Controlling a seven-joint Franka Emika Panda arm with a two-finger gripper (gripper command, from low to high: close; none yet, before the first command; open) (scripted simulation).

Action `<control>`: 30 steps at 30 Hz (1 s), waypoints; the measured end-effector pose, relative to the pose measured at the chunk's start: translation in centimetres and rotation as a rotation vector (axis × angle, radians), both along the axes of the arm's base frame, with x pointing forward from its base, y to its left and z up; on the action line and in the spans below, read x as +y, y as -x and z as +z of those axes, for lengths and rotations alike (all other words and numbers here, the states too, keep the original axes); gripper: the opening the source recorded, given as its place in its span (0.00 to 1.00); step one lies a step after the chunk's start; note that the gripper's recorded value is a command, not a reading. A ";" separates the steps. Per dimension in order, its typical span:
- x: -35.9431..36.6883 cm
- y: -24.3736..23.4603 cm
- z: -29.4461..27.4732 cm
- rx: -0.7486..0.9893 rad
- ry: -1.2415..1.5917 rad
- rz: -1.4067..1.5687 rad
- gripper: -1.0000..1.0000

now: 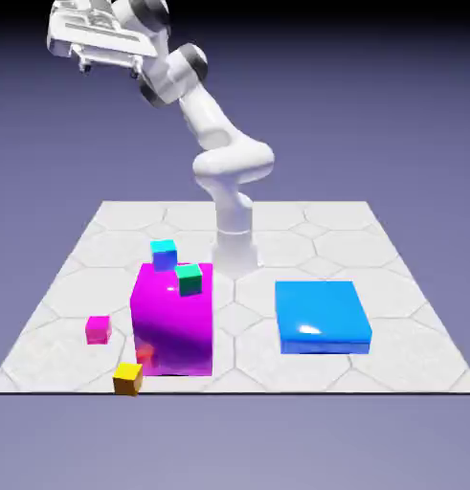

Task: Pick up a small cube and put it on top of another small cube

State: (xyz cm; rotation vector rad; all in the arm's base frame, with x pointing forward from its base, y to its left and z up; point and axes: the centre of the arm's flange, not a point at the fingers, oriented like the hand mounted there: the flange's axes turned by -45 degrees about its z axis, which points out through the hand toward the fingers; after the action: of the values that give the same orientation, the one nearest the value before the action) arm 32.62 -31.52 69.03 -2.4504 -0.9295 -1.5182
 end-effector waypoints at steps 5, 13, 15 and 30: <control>-8.7 0.1 -5.2 -0.013 -0.025 0.132 0.50; -19.0 -1.8 -20.2 -0.010 -0.100 0.376 0.50; -20.4 -2.6 -24.9 -0.007 -0.126 0.444 0.50; -17.4 -3.5 -61.9 0.025 -0.436 0.999 0.50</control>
State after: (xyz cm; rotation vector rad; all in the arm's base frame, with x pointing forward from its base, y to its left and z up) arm 36.17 -48.95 7.12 -1.3297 -1.3344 -1.1222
